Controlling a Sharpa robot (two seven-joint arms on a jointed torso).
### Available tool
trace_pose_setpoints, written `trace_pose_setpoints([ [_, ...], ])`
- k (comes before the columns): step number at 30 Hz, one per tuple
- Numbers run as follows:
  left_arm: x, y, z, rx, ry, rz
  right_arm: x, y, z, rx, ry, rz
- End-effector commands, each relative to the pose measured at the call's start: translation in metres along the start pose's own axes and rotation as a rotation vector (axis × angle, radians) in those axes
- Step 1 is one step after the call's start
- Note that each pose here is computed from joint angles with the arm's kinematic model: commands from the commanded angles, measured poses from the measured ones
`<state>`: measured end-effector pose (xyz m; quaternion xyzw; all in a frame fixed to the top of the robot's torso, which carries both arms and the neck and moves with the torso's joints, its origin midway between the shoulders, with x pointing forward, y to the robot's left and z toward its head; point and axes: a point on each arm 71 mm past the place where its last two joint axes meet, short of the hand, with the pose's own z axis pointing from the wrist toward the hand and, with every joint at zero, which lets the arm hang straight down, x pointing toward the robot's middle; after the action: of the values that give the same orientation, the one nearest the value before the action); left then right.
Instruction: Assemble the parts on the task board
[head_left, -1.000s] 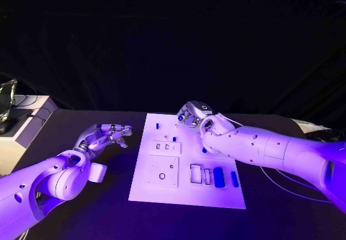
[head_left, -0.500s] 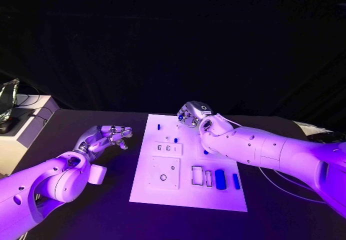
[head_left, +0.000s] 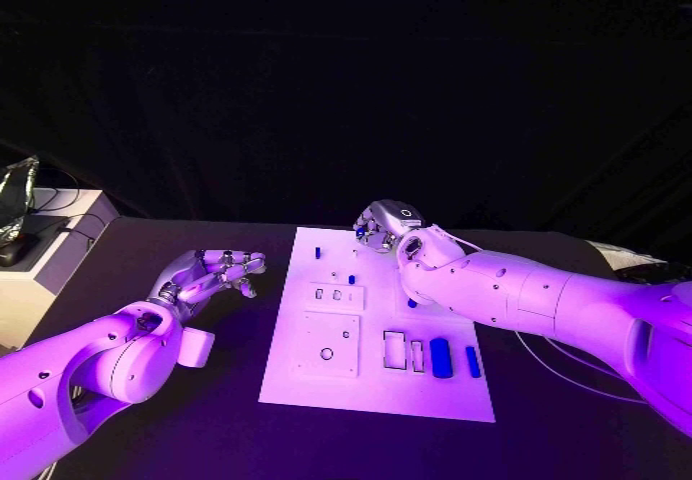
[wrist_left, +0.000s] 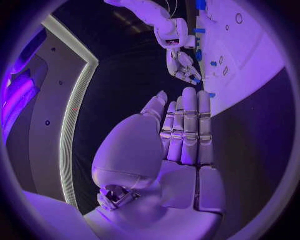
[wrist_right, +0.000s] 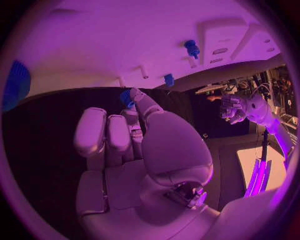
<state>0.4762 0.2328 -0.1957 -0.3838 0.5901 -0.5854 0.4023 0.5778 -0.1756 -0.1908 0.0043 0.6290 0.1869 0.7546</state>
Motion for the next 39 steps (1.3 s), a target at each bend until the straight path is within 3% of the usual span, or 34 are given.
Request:
trace_pose_setpoints([
  [1, 0.0021, -0.0014, 0.0003, 0.009, 0.013, -0.004, 0.0021, 0.0028, 0.001, -0.02, 0.024, -0.011],
  [20, 0.0021, -0.0011, 0.0008, 0.009, 0.013, -0.005, 0.01, 0.0016, 0.0, -0.009, 0.058, -0.017],
  [39, 0.0016, -0.0005, 0.0012, 0.008, 0.012, -0.004, 0.0083, -0.0029, 0.0003, 0.007, 0.041, -0.025],
])
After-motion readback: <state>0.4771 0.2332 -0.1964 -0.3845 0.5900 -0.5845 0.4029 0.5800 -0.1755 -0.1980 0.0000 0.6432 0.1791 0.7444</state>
